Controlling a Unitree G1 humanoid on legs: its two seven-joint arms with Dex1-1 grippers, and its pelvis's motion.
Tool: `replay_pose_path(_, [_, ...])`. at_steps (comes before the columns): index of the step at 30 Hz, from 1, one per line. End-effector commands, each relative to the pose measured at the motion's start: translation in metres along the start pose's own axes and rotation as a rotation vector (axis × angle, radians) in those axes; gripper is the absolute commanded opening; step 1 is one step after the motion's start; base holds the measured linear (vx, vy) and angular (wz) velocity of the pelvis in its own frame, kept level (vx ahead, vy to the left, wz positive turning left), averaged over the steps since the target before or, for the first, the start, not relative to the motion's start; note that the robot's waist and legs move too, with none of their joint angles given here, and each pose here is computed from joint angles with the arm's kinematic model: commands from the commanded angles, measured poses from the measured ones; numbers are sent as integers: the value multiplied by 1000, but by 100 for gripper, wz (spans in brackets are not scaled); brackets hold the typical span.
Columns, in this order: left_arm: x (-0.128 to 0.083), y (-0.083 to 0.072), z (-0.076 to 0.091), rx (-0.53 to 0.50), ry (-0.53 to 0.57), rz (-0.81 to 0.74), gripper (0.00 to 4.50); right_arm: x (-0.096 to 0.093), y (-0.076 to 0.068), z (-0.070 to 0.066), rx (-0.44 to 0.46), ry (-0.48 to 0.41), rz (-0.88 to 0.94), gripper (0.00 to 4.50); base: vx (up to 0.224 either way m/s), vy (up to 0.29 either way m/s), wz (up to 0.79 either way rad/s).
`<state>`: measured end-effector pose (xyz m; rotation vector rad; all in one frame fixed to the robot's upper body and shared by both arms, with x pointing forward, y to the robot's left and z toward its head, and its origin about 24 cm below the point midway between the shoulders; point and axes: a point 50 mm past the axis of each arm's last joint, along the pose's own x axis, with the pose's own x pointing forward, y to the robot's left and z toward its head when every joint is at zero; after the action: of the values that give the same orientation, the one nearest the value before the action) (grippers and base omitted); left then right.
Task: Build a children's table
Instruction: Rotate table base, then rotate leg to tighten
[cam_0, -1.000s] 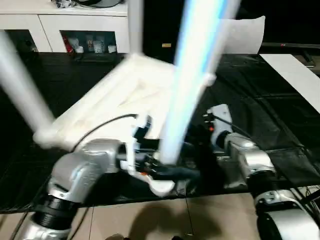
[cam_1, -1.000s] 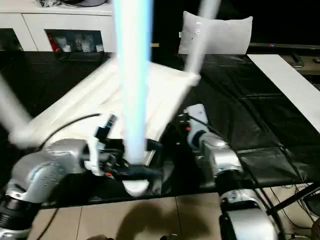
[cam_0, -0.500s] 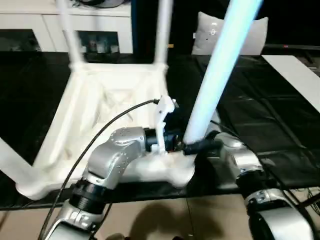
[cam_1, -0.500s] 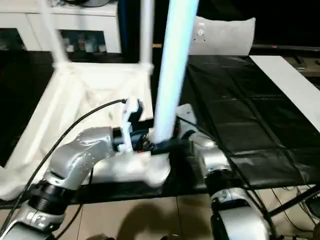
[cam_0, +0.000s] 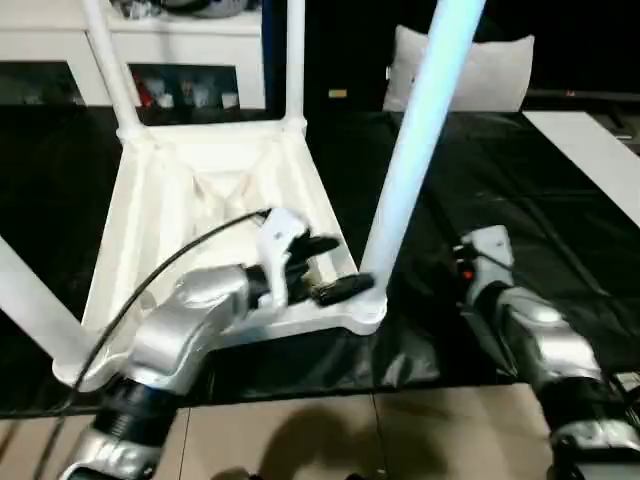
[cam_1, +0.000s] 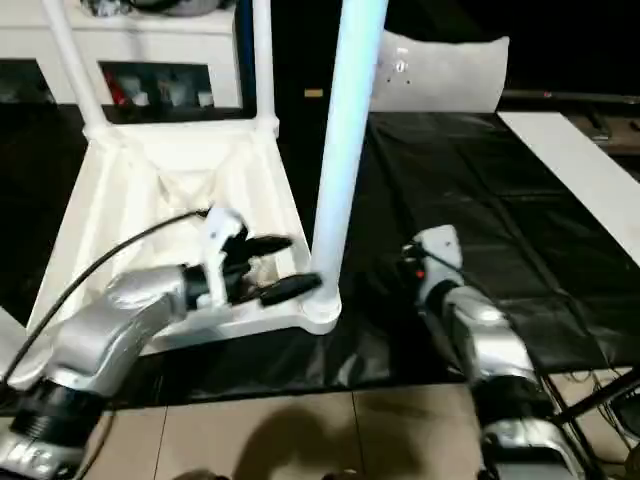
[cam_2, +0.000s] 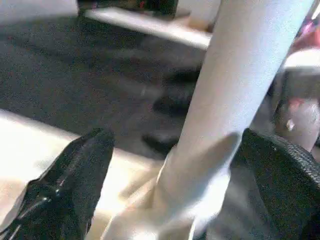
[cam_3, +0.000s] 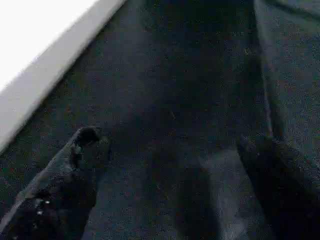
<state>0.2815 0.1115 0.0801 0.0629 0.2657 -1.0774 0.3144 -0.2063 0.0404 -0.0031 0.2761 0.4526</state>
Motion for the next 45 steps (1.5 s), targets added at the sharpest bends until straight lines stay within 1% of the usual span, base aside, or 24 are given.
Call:
replay_pose_path(1, [0,-5,1,51,28,-37,448,-5,0,11,-7,-38,45,450,0,0,0])
replay_pose_path(2, [-3,-7,-4,73,74,-55,448,-10,2,13,-33,-45,87,450,0,0,0])
replay_pose_path(3, [-3,-7,-4,77,78,-57,431,-11,2,14,-36,-44,92,450,0,0,0])
replay_pose_path(5, [-7,-9,-13,135,153,-82,421,-25,6,18,-114,-20,205,450,0,0,0])
replay_pose_path(8, [-8,-9,-15,134,180,-97,400,-34,10,23,-142,-3,296,450,0,0,0])
replay_pose_path(12, [-10,-10,-18,143,216,-120,367,-41,15,25,-150,20,385,450,0,0,0])
replay_pose_path(14, [-10,-10,-18,143,216,-120,338,-41,15,25,-150,20,385,450,0,0,0])
replay_pose_path(17, [-10,-9,-20,160,223,-120,321,-48,21,24,-170,60,471,450,0,0,0])
replay_pose_path(18, [-9,-8,-22,184,235,-124,321,-53,26,23,-187,83,527,450,0,0,0])
replay_pose_path(19, [-8,-6,-23,194,243,-118,300,-54,26,24,-192,86,538,450,0,0,0])
replay_pose_path(24, [-8,-1,-26,227,283,-121,271,-57,29,25,-193,94,585,450,0,0,0])
replay_pose_path(25, [-8,0,-26,227,288,-126,242,-58,29,25,-192,96,592,450,0,0,0])
replay_pose_path(27, [-8,1,-26,222,293,-136,237,-58,29,26,-168,103,608,450,0,0,0])
replay_pose_path(28, [-8,2,-26,220,294,-139,220,-59,29,27,-162,102,615,450,0,0,0])
replay_pose_path(29, [-7,2,-26,219,295,-142,220,-59,29,28,-162,101,621,450,0,0,0])
replay_pose_path(30, [-7,3,-27,219,298,-147,207,-59,29,28,-163,101,627,450,0,0,0])
replay_pose_path(31, [-6,3,-27,217,301,-152,190,-58,30,29,-171,102,632,450,0,0,0])
replay_pose_path(33, [-5,4,-28,216,303,-156,184,-57,30,29,-181,104,636,450,0,0,0])
replay_pose_path(38, [-4,8,-31,211,310,-178,144,-49,29,31,-195,83,625,450,0,0,0])
replay_pose_path(39, [-4,8,-31,213,309,-184,144,-48,29,32,-195,81,624,450,0,0,0])
replay_pose_path(41, [-4,7,-31,213,307,-190,117,-47,29,32,-190,79,625,450,0,0,0])
replay_pose_path(42, [-3,7,-32,219,304,-211,117,-45,30,32,-185,78,640,450,0,0,0])
replay_pose_path(44, [-3,6,-33,228,310,-237,96,-43,31,32,-183,80,663,450,0,0,0])
replay_pose_path(45, [-3,6,-34,236,317,-247,96,-42,32,32,-183,83,677,450,0,0,0])
